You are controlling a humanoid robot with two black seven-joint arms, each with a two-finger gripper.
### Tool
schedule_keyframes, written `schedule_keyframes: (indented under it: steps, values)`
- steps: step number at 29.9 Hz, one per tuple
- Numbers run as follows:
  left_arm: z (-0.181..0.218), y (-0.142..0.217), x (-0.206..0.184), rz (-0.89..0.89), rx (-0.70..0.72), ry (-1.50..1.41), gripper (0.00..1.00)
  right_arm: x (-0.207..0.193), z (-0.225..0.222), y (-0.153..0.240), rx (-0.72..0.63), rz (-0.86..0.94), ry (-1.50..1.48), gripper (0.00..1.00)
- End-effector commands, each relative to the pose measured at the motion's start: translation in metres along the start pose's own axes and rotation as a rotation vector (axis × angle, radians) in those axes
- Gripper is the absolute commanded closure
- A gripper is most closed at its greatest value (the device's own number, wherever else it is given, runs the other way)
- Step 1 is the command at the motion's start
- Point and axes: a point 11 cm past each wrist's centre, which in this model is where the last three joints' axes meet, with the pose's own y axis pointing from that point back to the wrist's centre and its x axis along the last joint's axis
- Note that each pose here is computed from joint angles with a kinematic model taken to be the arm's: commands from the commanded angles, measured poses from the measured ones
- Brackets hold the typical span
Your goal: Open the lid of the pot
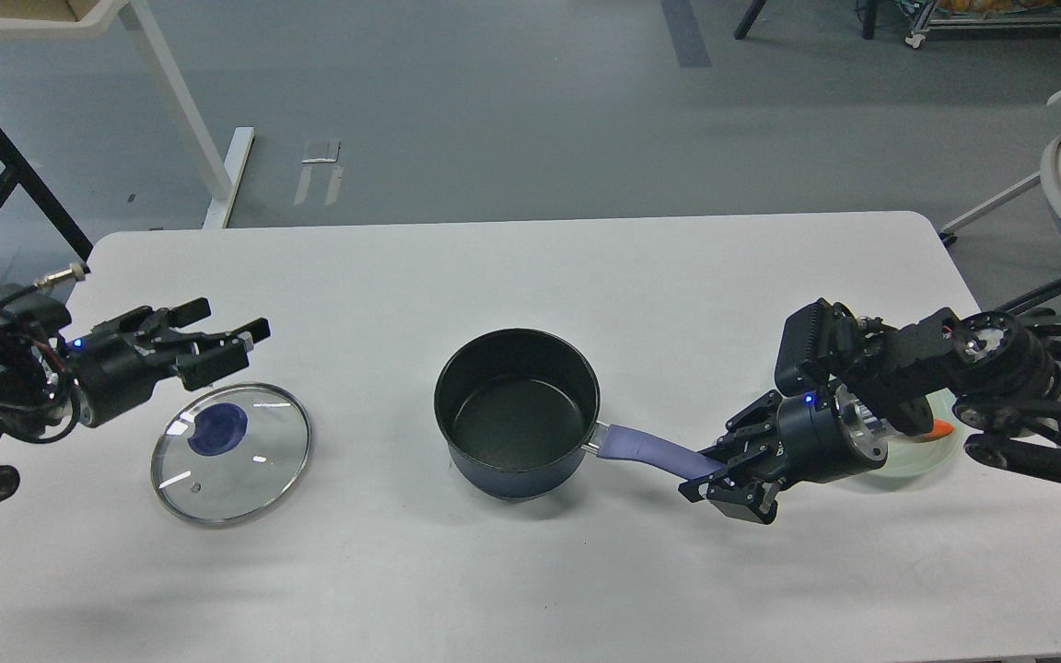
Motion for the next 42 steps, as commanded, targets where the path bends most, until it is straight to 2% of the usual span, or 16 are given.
schedule_keyframes:
  steps: [1,3,6,10,16,21,26,32,38,42]
  values:
    - [0.006,-0.01,0.038,0.118,0.008,0.316,0.01,0.004,0.001,0.003,-0.006,0.01,0.001,0.26]
    - [0.007,-0.011,0.048,0.161,0.001,0.475,0.01,0.009,0.004,0.008,-0.012,0.029,-0.02,0.0]
    - [0.008,-0.012,0.058,0.199,-0.018,0.643,0.01,0.027,0.01,0.024,-0.03,0.089,-0.067,0.0]
    - [0.009,-0.014,0.063,0.229,-0.031,0.722,0.01,0.059,0.015,0.048,-0.035,0.222,-0.163,0.0]
    - [0.011,-0.022,0.062,0.277,-0.04,0.861,0.01,0.105,0.022,0.088,0.062,0.553,-0.488,0.0]
    - [0.015,-0.031,0.051,0.276,-0.046,0.942,0.01,0.112,0.052,0.115,0.114,0.814,-0.81,0.0]
    - [0.02,-0.037,0.027,0.208,-0.069,1.068,0.01,0.098,0.089,0.129,0.149,1.097,-1.119,0.0]
    - [0.022,-0.048,0.01,0.19,-0.096,1.182,0.01,0.068,0.108,0.099,0.256,1.362,-1.514,0.0]
    - [0.023,-0.058,-0.001,0.206,-0.179,1.377,0.01,0.038,0.119,0.053,0.303,1.468,-1.713,0.0]
    - [0.019,-0.06,-0.008,0.249,-0.224,1.498,0.01,0.031,0.11,0.026,0.345,1.453,-1.786,0.0]
